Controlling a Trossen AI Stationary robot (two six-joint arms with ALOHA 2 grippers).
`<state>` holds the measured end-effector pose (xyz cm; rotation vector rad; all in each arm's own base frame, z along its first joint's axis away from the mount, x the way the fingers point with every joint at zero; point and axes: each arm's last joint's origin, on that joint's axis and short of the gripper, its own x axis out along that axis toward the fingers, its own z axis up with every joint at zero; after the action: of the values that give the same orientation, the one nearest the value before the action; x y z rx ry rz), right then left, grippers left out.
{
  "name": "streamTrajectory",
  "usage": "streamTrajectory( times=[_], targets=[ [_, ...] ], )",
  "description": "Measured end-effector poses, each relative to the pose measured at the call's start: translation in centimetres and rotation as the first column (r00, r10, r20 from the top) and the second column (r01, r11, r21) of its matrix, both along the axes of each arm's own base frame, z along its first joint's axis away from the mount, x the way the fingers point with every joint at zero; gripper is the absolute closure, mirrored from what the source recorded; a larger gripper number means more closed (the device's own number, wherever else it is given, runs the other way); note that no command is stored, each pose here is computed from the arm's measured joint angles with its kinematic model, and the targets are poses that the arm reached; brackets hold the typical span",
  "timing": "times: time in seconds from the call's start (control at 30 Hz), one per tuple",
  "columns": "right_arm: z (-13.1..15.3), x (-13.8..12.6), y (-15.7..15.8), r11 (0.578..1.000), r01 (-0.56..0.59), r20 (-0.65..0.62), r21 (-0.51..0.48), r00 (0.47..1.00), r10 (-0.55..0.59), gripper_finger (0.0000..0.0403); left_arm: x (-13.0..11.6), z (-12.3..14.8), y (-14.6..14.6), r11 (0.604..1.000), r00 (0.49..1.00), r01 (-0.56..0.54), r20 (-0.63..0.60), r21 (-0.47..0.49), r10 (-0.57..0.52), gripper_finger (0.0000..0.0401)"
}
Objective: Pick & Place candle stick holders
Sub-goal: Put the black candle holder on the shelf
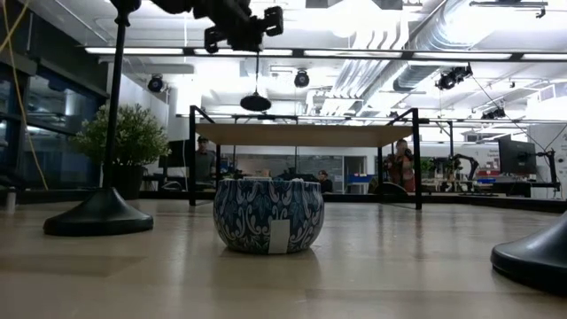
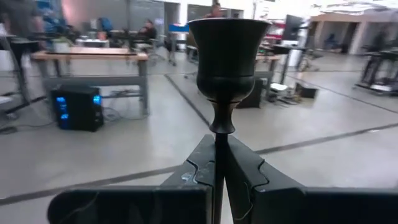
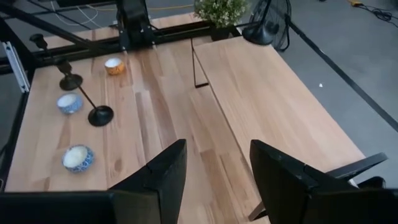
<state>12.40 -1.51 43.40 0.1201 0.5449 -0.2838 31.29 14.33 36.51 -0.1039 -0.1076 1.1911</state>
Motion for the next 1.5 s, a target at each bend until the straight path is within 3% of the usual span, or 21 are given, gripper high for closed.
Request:
streamTrajectory(
  times=[0.27, 0.57, 0.9, 1.5],
  targets=[
    [-1.5, 1.2, -0.1, 0.999, -0.029, -0.002, -0.038, 1.000, 0.029, 0.0234, -0.7, -2.3, 0.9, 0.993, 0.994, -0.109, -0.034, -0.038, 0.108, 0.0394],
    [-1.2, 1.7, -0.1, 0.996, -0.041, 0.060, -0.074, 0.997, 0.046, 0.0234, -1.8, -3.4, 2.7, 0.984, 0.985, -0.172, -0.032, -0.050, 0.170, 0.0394],
    [-1.1, 1.7, -0.1, 0.996, -0.047, 0.062, -0.070, 0.997, 0.052, 0.0234, -1.5, -4.5, 3.9, 0.986, 0.987, -0.152, -0.060, -0.062, 0.149, 0.0394],
    [-1.2, 1.7, -0.1, 0.997, -0.045, 0.063, -0.064, 0.997, 0.049, 0.0234, -1.3, -5.1, 4.0, 0.974, 0.971, -0.221, -0.107, -0.054, 0.214, 0.0394]
  ],
)
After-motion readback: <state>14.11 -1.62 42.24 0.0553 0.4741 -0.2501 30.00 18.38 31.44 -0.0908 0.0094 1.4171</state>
